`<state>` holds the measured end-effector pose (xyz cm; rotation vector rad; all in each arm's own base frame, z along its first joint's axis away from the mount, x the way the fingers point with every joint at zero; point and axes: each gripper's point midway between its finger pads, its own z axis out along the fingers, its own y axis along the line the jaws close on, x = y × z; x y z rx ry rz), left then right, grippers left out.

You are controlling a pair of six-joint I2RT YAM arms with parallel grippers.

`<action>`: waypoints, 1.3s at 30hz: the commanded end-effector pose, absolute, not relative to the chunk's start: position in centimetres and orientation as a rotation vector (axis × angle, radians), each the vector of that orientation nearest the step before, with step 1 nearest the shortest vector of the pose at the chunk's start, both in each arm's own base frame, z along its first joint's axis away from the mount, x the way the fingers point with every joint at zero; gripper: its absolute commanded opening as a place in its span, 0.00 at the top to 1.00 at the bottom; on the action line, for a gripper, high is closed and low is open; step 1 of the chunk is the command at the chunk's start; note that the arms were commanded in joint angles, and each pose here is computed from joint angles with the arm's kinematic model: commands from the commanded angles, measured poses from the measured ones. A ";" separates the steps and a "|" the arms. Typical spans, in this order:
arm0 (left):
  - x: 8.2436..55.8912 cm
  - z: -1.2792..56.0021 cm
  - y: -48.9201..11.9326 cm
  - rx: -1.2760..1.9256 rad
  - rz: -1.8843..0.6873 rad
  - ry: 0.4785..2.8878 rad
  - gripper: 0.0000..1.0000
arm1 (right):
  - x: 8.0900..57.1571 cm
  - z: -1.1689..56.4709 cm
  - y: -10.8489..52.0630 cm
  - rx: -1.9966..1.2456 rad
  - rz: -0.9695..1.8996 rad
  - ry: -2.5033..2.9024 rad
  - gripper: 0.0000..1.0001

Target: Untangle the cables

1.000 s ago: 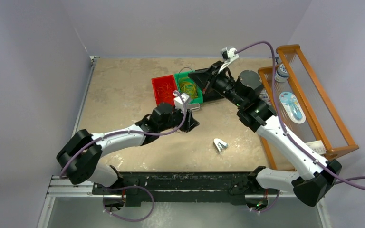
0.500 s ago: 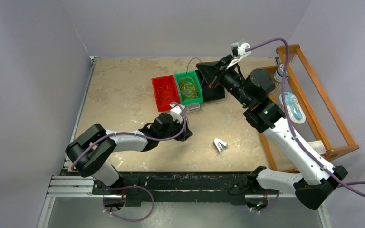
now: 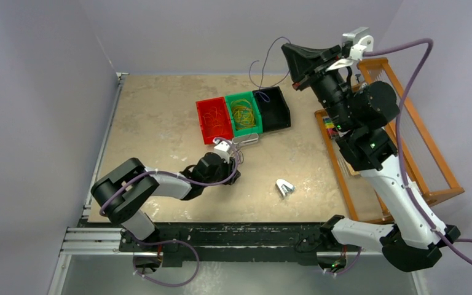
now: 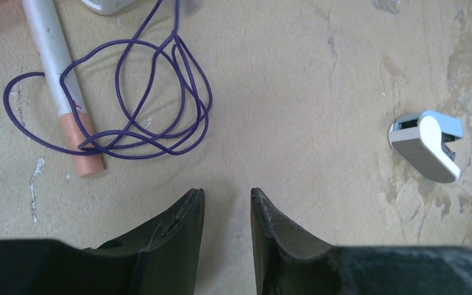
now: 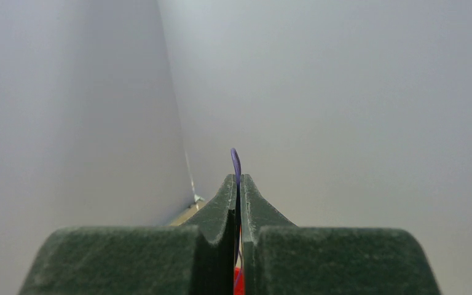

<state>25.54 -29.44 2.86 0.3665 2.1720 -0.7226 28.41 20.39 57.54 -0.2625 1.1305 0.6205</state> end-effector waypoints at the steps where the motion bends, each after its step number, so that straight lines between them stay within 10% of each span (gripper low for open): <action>1: 25.9 2.8 -29.8 0.310 -0.754 2.137 0.67 | 27.1 62.2 17.5 -0.211 0.532 1.003 1.00; 14: 25.4 2.3 -29.6 0.312 -0.763 2.153 0.70 | 27.0 67.0 14.3 -0.126 0.377 0.904 1.00; 39: 20.5 5.9 -28.0 0.373 -0.811 2.184 0.86 | 42.7 58.0 14.7 -0.148 0.255 1.167 1.00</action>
